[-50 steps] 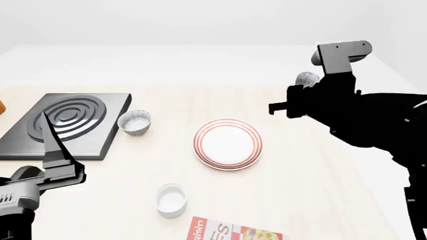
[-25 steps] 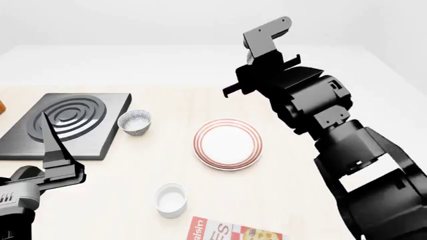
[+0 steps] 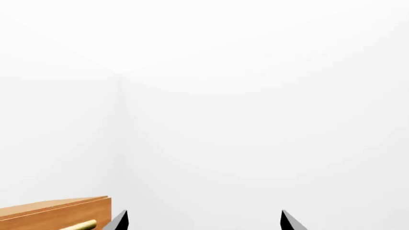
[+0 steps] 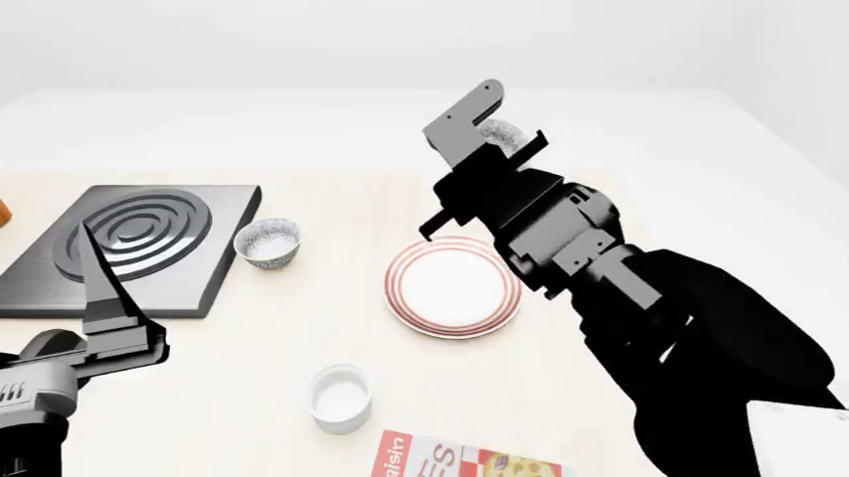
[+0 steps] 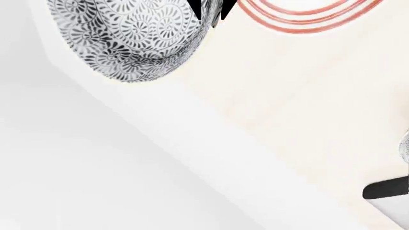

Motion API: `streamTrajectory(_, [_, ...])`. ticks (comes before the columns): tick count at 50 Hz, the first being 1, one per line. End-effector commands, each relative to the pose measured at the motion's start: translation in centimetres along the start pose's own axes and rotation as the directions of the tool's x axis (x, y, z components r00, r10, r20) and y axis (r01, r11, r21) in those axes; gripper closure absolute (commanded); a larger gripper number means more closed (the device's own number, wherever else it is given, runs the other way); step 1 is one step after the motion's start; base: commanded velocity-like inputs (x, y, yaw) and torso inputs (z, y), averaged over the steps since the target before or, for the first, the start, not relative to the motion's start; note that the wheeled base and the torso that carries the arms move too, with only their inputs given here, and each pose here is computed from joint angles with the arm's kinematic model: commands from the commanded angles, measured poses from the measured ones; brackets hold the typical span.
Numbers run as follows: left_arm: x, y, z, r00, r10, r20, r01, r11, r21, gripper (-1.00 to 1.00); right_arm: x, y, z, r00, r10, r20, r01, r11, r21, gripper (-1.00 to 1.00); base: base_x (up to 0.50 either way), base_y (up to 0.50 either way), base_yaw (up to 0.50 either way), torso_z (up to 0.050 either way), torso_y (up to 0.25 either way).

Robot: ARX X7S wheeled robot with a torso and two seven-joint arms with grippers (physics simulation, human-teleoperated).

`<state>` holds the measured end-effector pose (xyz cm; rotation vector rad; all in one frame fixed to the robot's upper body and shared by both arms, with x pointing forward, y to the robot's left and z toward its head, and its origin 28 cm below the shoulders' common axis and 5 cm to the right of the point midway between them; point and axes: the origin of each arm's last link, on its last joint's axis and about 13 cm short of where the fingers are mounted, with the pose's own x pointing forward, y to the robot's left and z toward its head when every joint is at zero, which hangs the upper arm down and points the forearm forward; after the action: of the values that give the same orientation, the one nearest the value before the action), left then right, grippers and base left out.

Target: Pick the akita bowl next to the cookies box and place it on the plate.

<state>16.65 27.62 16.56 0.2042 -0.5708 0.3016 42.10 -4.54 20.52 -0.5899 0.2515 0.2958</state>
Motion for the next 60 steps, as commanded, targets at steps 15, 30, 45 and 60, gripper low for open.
streamTrajectory(15, [0.0,0.0,0.0,1.000,0.003,0.002,-0.003,1.000,-0.003,-1.00,0.1,0.3,-0.4,0.997,0.071,-0.036,-0.070,0.997,0.022,1.00,0.00,0.00,0.00,0.000,0.000])
streamTrajectory(30, [0.0,0.0,0.0,1.000,0.007,0.004,-0.007,1.000,-0.005,-1.00,-0.5,0.4,0.0,0.974,0.191,-0.124,-0.174,0.976,0.134,1.00,0.00,0.00,0.00,0.000,0.001])
streamTrajectory(45, [0.0,0.0,0.0,1.000,0.012,0.007,-0.012,1.000,-0.014,-1.00,-0.7,1.0,0.0,0.962,0.228,-0.147,-0.215,0.971,0.102,1.00,0.00,0.00,0.00,0.000,0.001])
streamTrajectory(60, [0.0,0.0,0.0,1.000,0.012,0.009,-0.012,1.000,-0.015,-1.00,-0.6,1.5,-0.1,0.961,0.241,-0.139,-0.233,0.970,0.069,1.00,0.00,0.00,0.00,0.000,0.000])
